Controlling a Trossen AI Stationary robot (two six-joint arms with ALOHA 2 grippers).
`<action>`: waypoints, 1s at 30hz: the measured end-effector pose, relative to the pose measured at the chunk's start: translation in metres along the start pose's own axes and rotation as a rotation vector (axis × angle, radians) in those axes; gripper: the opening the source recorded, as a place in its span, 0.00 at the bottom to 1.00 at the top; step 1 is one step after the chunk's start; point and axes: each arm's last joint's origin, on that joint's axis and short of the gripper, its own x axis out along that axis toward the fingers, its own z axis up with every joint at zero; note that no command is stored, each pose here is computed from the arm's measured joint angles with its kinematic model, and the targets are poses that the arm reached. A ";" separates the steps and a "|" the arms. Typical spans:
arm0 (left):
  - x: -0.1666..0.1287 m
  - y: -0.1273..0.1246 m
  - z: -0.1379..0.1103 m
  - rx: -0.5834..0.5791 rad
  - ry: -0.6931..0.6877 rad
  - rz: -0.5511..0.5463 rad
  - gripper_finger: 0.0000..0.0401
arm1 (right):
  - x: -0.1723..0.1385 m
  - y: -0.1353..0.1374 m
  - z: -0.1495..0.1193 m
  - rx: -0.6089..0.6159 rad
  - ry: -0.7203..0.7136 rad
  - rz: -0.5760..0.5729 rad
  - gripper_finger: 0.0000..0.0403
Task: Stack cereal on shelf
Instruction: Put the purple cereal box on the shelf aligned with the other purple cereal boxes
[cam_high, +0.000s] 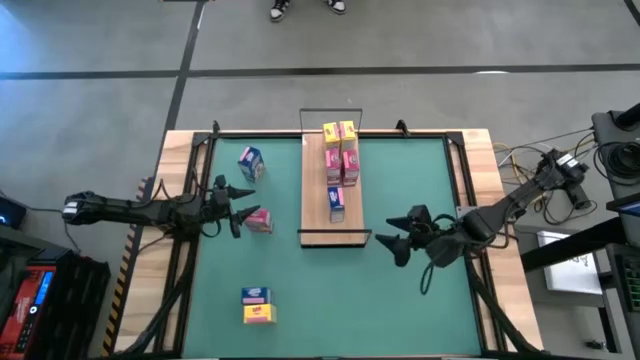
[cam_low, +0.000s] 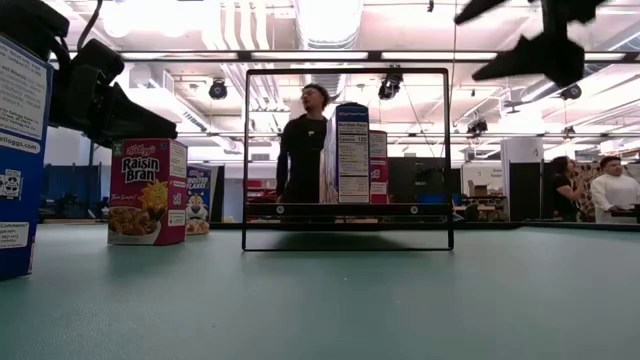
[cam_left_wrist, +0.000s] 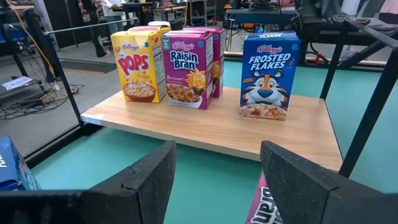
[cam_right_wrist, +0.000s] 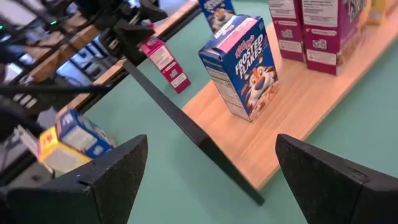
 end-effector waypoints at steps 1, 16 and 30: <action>0.000 0.000 0.000 0.000 0.000 0.000 0.54 | 0.000 -0.006 -0.003 -0.027 -0.010 0.017 0.85; 0.000 0.000 0.000 0.000 0.000 0.000 0.54 | -0.010 -0.069 -0.031 -0.233 -0.125 0.201 0.85; 0.000 0.000 0.000 0.000 0.000 0.000 0.54 | -0.009 -0.105 -0.052 -0.308 -0.242 0.258 0.85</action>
